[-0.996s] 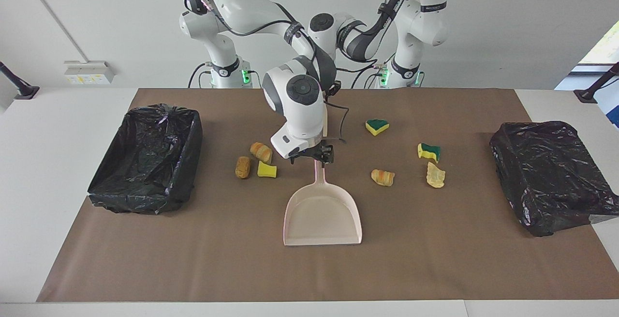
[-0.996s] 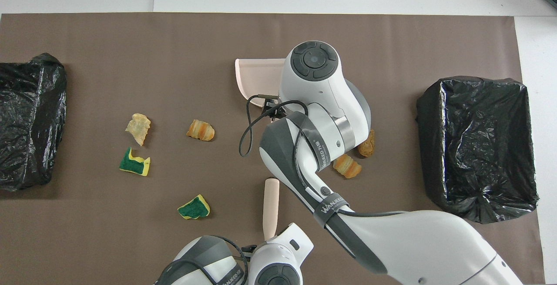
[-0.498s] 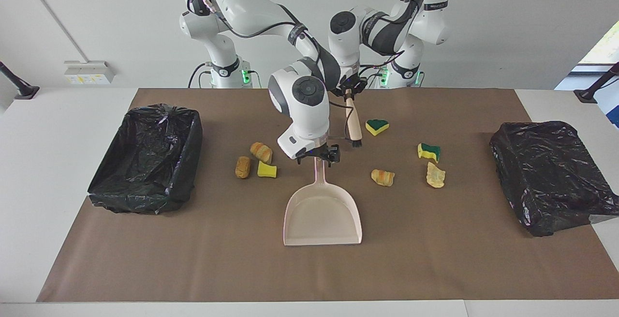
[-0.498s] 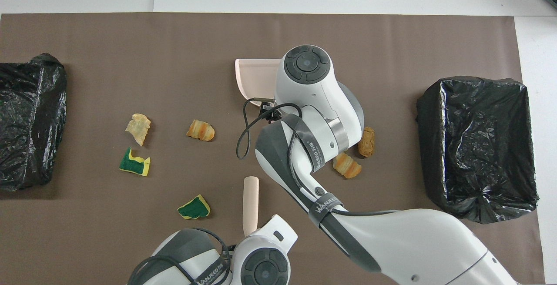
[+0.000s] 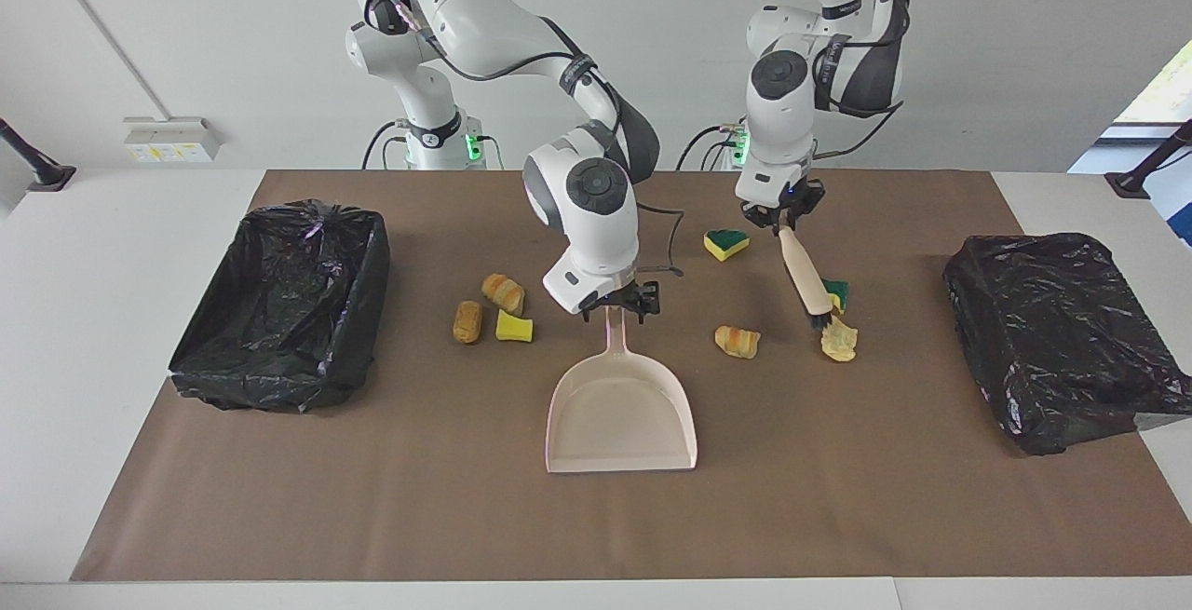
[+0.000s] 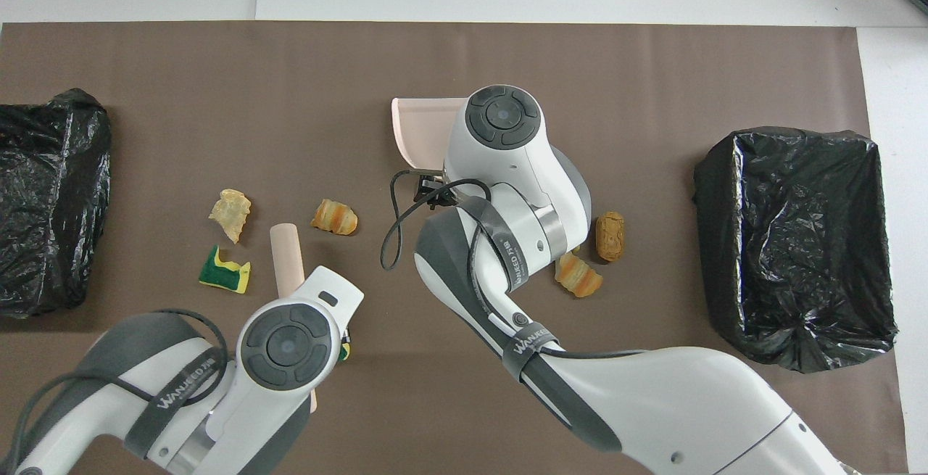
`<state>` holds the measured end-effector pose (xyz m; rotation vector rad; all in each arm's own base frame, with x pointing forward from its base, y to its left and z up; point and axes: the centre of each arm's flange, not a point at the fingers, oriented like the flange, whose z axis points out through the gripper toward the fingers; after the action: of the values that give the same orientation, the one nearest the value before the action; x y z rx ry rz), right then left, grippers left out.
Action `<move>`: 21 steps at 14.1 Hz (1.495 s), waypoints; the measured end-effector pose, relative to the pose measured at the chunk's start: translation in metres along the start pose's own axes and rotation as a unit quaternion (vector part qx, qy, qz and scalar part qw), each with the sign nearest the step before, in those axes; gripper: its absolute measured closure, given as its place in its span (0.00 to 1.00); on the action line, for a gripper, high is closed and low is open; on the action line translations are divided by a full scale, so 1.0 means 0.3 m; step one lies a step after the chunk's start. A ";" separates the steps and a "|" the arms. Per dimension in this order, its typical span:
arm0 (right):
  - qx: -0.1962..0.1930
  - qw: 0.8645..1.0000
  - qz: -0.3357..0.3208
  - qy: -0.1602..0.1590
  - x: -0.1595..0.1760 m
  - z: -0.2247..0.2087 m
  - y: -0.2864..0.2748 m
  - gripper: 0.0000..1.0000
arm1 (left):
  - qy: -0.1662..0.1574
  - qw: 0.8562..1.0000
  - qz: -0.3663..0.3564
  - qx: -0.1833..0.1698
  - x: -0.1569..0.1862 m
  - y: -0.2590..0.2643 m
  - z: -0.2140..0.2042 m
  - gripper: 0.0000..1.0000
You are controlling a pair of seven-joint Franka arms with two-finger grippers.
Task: Sweep and dump trash in bin
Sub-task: 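Move the brush with the left gripper behind the bread and sponges, then sweep the trash with the left gripper while the right gripper slides the dustpan closer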
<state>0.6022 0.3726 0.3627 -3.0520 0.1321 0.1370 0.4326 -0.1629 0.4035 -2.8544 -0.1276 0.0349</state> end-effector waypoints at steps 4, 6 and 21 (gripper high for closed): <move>-0.001 1.000 -0.009 -0.007 -0.006 0.022 0.005 0.67 | 0.031 0.997 0.070 -0.028 0.177 -0.226 0.104 0.74; 0.001 1.000 -0.008 -0.009 -0.006 0.022 0.006 0.67 | 0.059 0.988 0.142 -0.034 0.265 -0.326 0.136 0.74; -0.014 0.993 -0.116 -0.030 -0.137 -0.389 0.120 0.67 | -0.102 0.898 0.426 -0.042 0.148 -0.321 0.249 0.74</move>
<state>0.5681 0.3299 0.4794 -3.0565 -0.2288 0.2166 0.4660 -0.0461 0.3584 -2.7337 1.0978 0.5107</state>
